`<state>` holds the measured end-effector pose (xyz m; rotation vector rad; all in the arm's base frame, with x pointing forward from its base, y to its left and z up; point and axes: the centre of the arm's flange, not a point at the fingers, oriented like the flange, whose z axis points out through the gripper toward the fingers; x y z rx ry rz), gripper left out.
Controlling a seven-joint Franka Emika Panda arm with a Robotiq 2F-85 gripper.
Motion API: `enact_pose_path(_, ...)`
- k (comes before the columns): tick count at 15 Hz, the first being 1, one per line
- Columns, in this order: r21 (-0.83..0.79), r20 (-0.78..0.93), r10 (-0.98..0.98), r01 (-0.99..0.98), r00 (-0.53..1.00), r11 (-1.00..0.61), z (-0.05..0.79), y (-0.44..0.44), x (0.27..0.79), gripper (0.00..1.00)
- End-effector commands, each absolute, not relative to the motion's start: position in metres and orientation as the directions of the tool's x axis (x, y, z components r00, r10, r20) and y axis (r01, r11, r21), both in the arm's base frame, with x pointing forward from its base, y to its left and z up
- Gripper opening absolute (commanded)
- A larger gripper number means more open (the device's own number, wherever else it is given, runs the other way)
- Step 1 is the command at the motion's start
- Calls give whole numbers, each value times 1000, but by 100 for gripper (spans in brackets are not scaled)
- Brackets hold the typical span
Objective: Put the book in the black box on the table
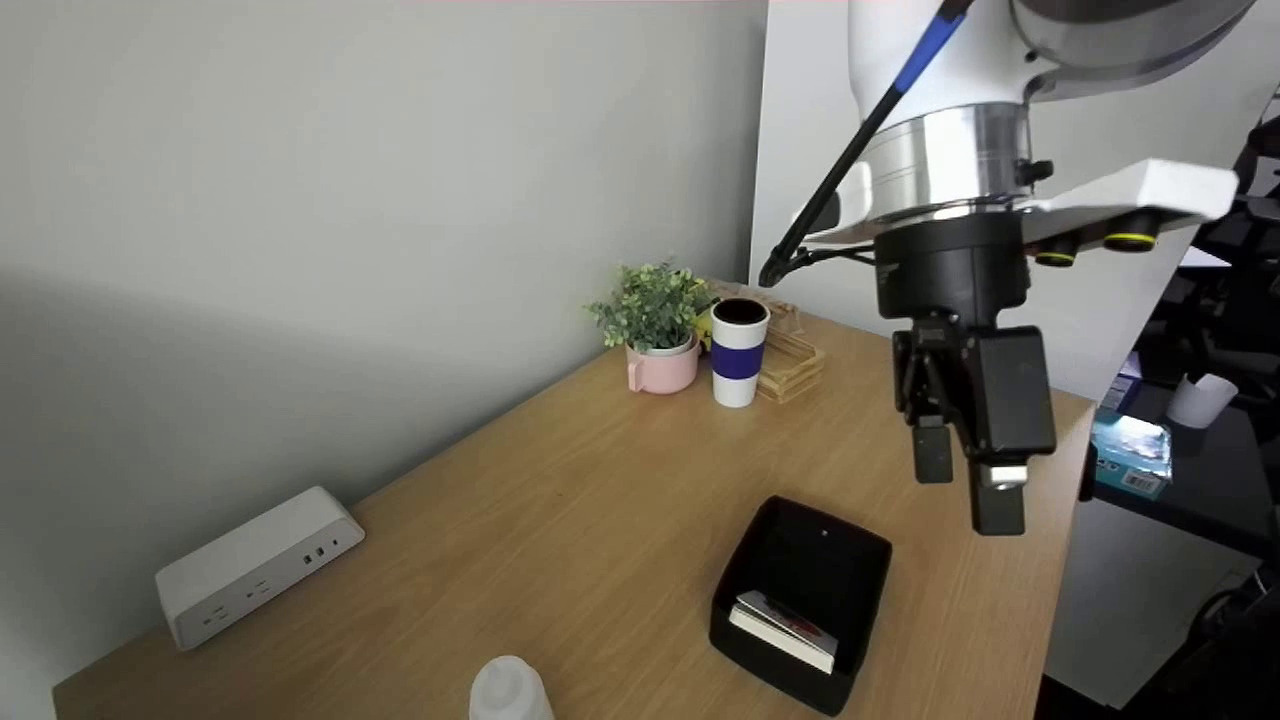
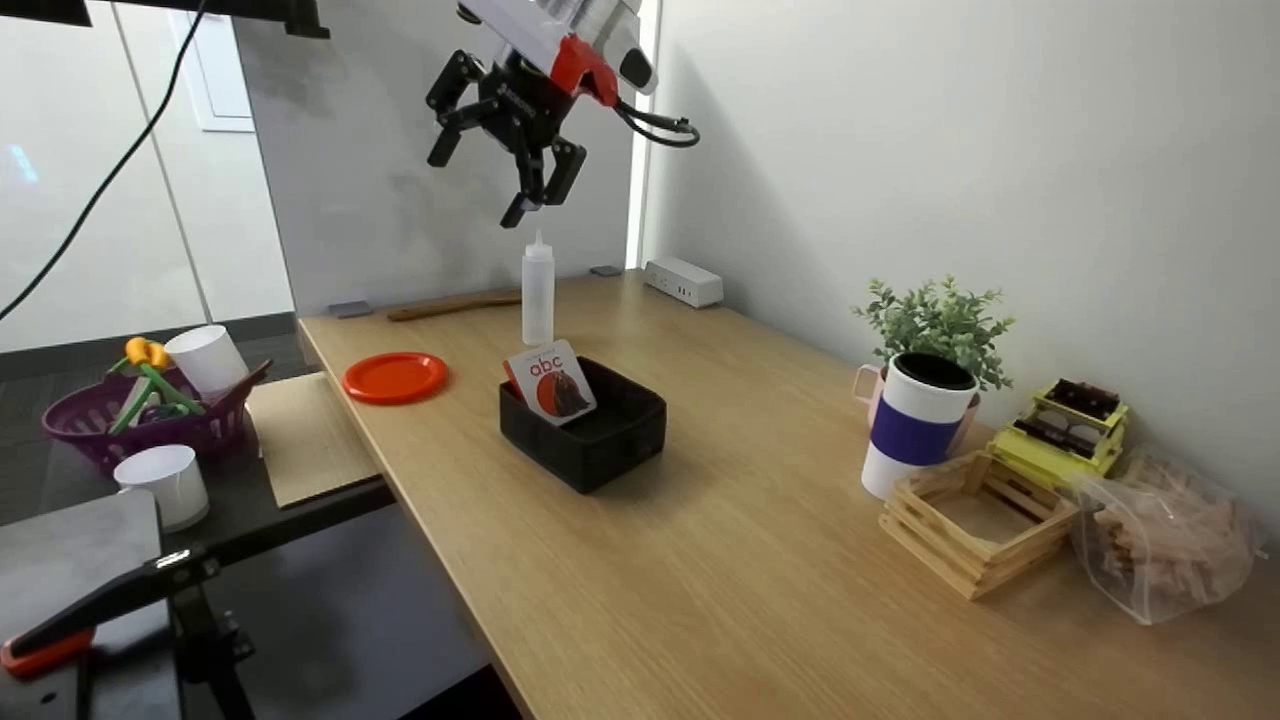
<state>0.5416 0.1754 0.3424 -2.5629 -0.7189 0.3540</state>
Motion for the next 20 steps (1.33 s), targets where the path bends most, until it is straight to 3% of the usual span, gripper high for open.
enact_pose_path(1, -482, -166, 502, 374, 849, -792, 315, 203, 581, 100)
enact_pose_path(6, -434, -300, 431, 281, 851, -856, 278, 224, 608, 100)
enact_pose_path(7, -449, -250, 447, 306, 859, -839, 284, 214, 584, 100)
enact_pose_path(13, -421, -260, 408, 277, 875, -864, 275, 220, 590, 100)
enact_pose_path(20, -183, -266, 66, 17, 962, -983, 247, 232, 609, 100)
